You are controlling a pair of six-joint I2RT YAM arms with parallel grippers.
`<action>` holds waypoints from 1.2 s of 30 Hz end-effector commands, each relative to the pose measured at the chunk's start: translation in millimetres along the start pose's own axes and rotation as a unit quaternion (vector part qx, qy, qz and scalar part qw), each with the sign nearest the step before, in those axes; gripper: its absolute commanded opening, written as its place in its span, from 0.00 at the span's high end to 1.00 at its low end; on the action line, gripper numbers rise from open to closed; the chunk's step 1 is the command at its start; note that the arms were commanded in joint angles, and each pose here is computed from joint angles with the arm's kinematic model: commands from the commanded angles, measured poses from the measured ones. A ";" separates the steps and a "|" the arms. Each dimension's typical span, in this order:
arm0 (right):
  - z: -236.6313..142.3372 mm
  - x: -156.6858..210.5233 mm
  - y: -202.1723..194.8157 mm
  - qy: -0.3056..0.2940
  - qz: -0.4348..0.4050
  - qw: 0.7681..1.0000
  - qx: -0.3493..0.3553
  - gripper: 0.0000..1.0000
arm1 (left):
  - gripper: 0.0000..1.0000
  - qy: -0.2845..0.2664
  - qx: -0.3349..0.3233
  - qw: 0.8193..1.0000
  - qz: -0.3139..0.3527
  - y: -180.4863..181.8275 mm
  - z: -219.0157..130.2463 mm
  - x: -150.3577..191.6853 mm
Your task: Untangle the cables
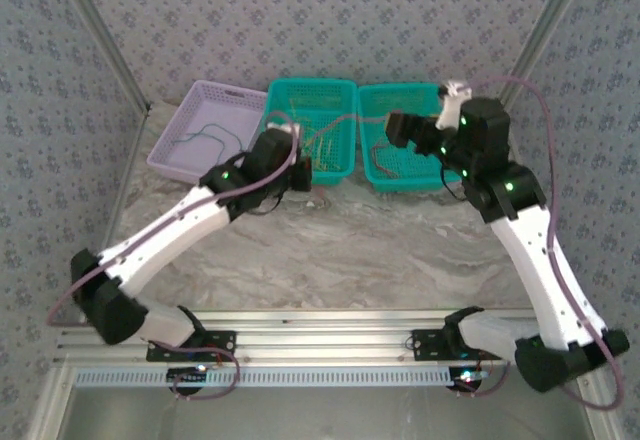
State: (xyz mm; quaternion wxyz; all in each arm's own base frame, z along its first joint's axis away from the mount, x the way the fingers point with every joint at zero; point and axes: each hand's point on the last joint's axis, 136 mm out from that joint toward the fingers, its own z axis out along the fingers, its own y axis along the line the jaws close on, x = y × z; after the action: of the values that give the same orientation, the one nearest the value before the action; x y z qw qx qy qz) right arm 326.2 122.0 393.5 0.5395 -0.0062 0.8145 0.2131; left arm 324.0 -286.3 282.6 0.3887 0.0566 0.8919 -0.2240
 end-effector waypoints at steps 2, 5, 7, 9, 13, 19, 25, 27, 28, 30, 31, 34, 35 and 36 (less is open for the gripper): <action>-43.8 11.9 -20.1 -0.037 0.020 0.998 0.036 0.00 | 1.00 -0.016 0.027 0.999 0.043 -40.7 29.2 -50.4; -78.5 16.0 -24.4 -0.067 0.021 0.997 0.039 0.00 | 1.00 -0.019 0.049 0.998 0.043 -68.4 62.6 -73.6; -97.0 20.5 -28.5 -0.071 0.017 0.996 0.048 0.00 | 1.00 -0.021 0.060 0.997 0.036 -81.4 89.7 -82.1; -113.9 22.2 -30.6 -0.080 0.011 0.995 0.052 0.00 | 1.00 -0.013 0.072 0.997 0.031 -95.1 121.6 -84.2; -145.0 20.4 -35.0 -0.108 0.003 0.992 0.061 0.00 | 1.00 0.000 0.103 0.995 0.014 -120.5 171.4 -81.3; -175.0 20.3 -24.9 -0.114 0.000 0.993 0.033 0.00 | 1.00 -0.011 0.144 0.989 -0.020 -129.7 233.8 -63.3; -189.8 23.3 -20.6 -0.117 -0.012 0.993 0.020 0.00 | 1.00 0.010 0.112 0.993 -0.022 -116.6 269.1 -29.9; -190.1 25.2 -18.6 -0.112 -0.014 0.993 0.014 0.00 | 1.00 0.017 0.103 0.994 -0.022 -111.6 279.5 -19.8; -189.9 25.8 -17.8 -0.111 -0.014 0.994 0.012 0.00 | 1.00 0.022 0.096 0.995 -0.023 -108.1 285.0 -13.7; -189.3 27.6 -16.8 -0.107 -0.013 0.994 0.008 0.00 | 1.00 0.032 0.078 0.996 -0.025 -98.9 293.3 -3.2; -189.3 28.1 -16.5 -0.107 -0.012 0.994 0.006 0.00 | 1.00 0.037 0.069 0.997 -0.025 -94.4 296.3 1.3; -186.6 30.1 -15.2 -0.106 -0.008 0.994 0.000 0.00 | 1.00 0.044 0.042 0.998 -0.023 -81.4 302.6 9.7; -185.2 30.3 -13.9 -0.105 -0.007 0.994 -0.004 0.00 | 1.00 0.047 0.036 0.998 -0.024 -78.6 303.9 11.8; -182.9 31.5 -12.6 -0.102 -0.006 0.995 -0.008 0.00 | 1.00 0.048 0.027 0.998 -0.027 -74.3 305.1 13.5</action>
State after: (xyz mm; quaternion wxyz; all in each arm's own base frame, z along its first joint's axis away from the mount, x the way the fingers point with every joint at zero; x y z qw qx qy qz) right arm 159.4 46.9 420.6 0.6206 0.0201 0.7576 0.2013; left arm 496.8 -495.6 129.3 0.3384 0.0690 0.8958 -0.2796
